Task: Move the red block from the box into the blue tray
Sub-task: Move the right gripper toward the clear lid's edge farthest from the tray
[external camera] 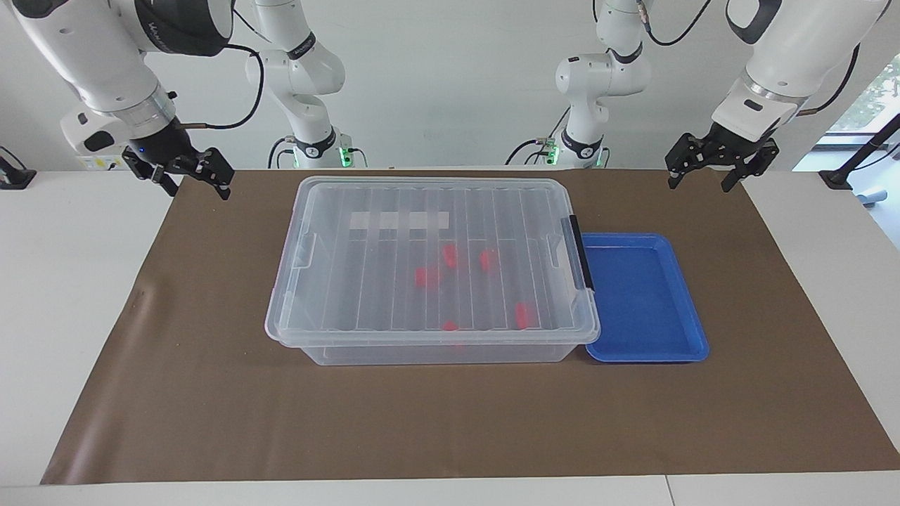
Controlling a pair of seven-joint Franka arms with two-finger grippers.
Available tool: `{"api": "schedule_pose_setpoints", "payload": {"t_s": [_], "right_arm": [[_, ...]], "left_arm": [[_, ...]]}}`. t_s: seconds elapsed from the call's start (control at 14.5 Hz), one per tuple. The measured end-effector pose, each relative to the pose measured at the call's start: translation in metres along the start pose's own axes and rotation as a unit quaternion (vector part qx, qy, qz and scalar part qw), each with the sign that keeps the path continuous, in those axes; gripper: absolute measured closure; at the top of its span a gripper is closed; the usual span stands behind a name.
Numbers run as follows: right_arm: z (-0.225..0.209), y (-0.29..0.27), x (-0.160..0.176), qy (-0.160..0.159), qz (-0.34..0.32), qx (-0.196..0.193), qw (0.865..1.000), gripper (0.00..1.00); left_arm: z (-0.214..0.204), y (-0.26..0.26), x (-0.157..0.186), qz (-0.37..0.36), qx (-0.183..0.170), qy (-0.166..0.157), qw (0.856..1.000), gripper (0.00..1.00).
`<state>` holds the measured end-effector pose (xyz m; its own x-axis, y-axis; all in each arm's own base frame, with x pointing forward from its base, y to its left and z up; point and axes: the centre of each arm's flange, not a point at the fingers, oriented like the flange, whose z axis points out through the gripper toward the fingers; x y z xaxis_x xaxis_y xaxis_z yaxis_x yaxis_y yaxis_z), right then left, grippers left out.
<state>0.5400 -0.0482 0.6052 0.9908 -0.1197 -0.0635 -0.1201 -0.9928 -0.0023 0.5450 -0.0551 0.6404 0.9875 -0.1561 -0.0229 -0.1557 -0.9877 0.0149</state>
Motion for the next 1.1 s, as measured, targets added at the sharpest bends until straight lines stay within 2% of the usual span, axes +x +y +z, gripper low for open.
{"api": "schedule_pose_setpoints", "payload": {"t_s": [0.55,0.83,1.1], "right_arm": [[-0.001,0.000,0.001,0.004,0.000,0.000,1.000,0.00],[-0.002,-0.010,0.007,0.029,-0.003,0.002,1.000,0.00],[0.013,-0.049,0.011,0.052,0.006,0.010,0.999,0.00]], "left_arm": [[0.000,0.000,0.000,0.000,0.000,0.000,1.000,0.00],[0.000,0.000,0.000,0.000,0.000,0.000,1.000,0.00],[0.000,0.000,0.000,0.000,0.000,0.000,1.000,0.00]]}}
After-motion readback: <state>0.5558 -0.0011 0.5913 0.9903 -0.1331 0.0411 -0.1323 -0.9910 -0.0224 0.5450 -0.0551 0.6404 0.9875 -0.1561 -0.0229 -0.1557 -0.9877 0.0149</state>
